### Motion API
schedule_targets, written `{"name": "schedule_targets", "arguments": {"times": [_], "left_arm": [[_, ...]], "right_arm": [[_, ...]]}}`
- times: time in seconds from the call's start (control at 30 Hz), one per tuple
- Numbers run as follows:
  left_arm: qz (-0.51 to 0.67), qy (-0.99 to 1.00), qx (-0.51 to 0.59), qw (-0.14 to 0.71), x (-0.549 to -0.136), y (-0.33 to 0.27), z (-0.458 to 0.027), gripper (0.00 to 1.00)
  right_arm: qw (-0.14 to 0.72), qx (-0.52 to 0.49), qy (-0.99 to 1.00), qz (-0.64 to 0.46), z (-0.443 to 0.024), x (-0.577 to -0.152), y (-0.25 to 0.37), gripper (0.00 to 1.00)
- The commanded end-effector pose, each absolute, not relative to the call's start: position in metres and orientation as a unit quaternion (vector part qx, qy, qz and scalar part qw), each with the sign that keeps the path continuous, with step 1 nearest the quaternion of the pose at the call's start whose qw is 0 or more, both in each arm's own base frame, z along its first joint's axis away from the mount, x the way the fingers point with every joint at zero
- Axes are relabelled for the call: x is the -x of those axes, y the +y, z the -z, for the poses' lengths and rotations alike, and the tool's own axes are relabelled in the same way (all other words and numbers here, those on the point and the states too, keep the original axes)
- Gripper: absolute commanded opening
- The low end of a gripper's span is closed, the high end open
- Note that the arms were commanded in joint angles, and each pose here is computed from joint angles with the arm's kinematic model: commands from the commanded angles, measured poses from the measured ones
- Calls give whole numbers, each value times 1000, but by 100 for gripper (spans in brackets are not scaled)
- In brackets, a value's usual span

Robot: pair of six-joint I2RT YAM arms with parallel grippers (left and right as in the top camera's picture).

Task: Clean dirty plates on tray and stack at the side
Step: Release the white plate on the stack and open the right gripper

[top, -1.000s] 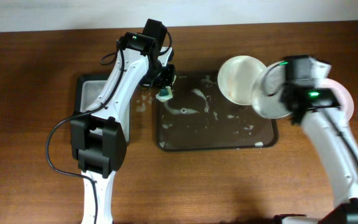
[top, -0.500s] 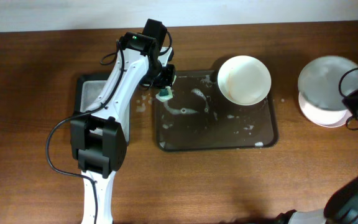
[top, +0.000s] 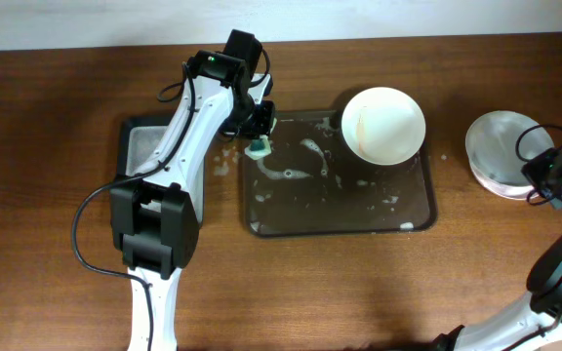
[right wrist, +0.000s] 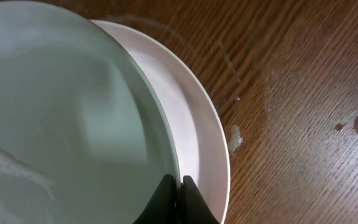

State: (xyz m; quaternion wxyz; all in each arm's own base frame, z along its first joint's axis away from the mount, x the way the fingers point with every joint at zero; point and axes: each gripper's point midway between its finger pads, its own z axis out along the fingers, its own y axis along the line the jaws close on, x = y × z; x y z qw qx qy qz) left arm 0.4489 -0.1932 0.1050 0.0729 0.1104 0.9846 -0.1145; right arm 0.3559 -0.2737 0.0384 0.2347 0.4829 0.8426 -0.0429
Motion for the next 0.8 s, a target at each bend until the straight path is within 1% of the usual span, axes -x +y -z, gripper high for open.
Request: {"name": "schedule_targets", "arguments": {"times": [0.0, 0.07, 0.2, 0.23, 0.27, 0.3, 0.33, 0.37, 0.4, 0.47, 0.5, 0.57, 0.63, 0.77], "left_arm": [[115, 984, -106, 81, -452, -193, -111, 1], [115, 984, -106, 81, -452, -193, -111, 1], [114, 985, -105, 79, -451, -192, -111, 1], [114, 985, -106, 78, -451, -192, -111, 1], [114, 985, -106, 78, -451, -192, -111, 1], [115, 985, -105, 79, -451, -192, -111, 1], [115, 985, -106, 79, -451, -192, -111, 1], [115, 985, -106, 79, -451, -192, -111, 1], [114, 985, -106, 79, -451, -192, -110, 1], [115, 985, -106, 79, -451, -192, -111, 1], [115, 985, -106, 79, -451, -193, -111, 1], [115, 984, -105, 81, -452, -193, -111, 1], [115, 984, -106, 83, -453, -193, -111, 1], [115, 984, -106, 80, -452, -193, -111, 1]], "right_arm": [[236, -494, 834, 70, -41, -350, -290, 17], [232, -500, 831, 71, -40, -345, -294, 26], [239, -506, 827, 59, -52, -343, -299, 34], [245, -503, 827, 49, -58, -346, -298, 38], [254, -499, 828, 37, -66, -351, -295, 43], [279, -484, 829, -3, -91, -366, -286, 52], [291, -473, 831, -31, -106, -375, -278, 56], [301, -463, 832, -55, -119, -382, -271, 62], [309, -451, 834, -82, -131, -389, -261, 66], [321, -399, 843, -163, -162, -407, -225, 67], [322, -353, 853, -209, -176, -416, -196, 67], [304, -321, 861, -250, -182, -423, -161, 67], [266, -295, 880, -261, -170, -427, -120, 66], [226, -241, 918, -219, -144, -434, -60, 55]]}}
